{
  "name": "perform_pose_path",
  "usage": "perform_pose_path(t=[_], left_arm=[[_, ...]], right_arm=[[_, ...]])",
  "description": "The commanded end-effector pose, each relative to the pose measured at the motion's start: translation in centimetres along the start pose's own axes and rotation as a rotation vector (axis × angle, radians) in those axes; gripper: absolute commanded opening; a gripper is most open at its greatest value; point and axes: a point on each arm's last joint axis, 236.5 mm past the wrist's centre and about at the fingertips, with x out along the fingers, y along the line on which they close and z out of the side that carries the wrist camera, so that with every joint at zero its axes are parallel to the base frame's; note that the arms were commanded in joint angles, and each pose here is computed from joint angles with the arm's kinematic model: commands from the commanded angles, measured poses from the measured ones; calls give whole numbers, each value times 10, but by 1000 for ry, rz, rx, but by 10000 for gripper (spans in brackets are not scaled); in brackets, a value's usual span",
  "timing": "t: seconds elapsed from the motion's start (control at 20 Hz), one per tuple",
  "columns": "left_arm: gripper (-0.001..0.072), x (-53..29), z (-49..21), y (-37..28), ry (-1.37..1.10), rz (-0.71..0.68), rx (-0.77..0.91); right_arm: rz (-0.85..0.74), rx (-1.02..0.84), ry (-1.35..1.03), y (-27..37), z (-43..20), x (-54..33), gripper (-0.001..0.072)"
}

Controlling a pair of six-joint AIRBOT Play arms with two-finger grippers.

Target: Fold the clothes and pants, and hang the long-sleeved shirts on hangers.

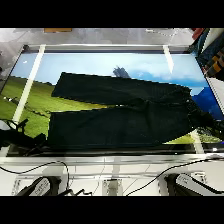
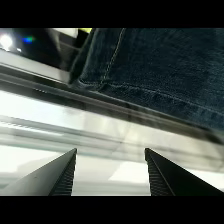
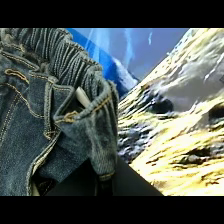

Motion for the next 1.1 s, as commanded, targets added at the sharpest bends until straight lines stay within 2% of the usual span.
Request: perform_pose_path(t=[0.0,0.2,0.5,0.6,0.75,0.8,0.9,1.05], left_arm=[[500,27,9,-15,-92,-103,-88],[500,28,48,-21,-268,-154,-145],[500,26,62,-16,-322,-142,-152],[467,26,62,-16,-322,-142,-152],[461,33,55,-18,-297,-142,-147],[435,37,51,-18,-287,-138,-144],[41,41,49,-18,-286,-131,-132],[22,29,68,-24,-359,-155,-141]], right_arm=[[0,-2,-1,0,0,0,37],[-1,-2,-3,0,1,0,37],[1,-1,1,0,0,0,37],[4,-1,9,1,-2,0,38],[12,-1,28,3,-7,0,38],[15,-1,37,4,-9,0,38],[25,-2,57,6,-13,-1,37],[47,-15,74,14,-17,-9,37]])
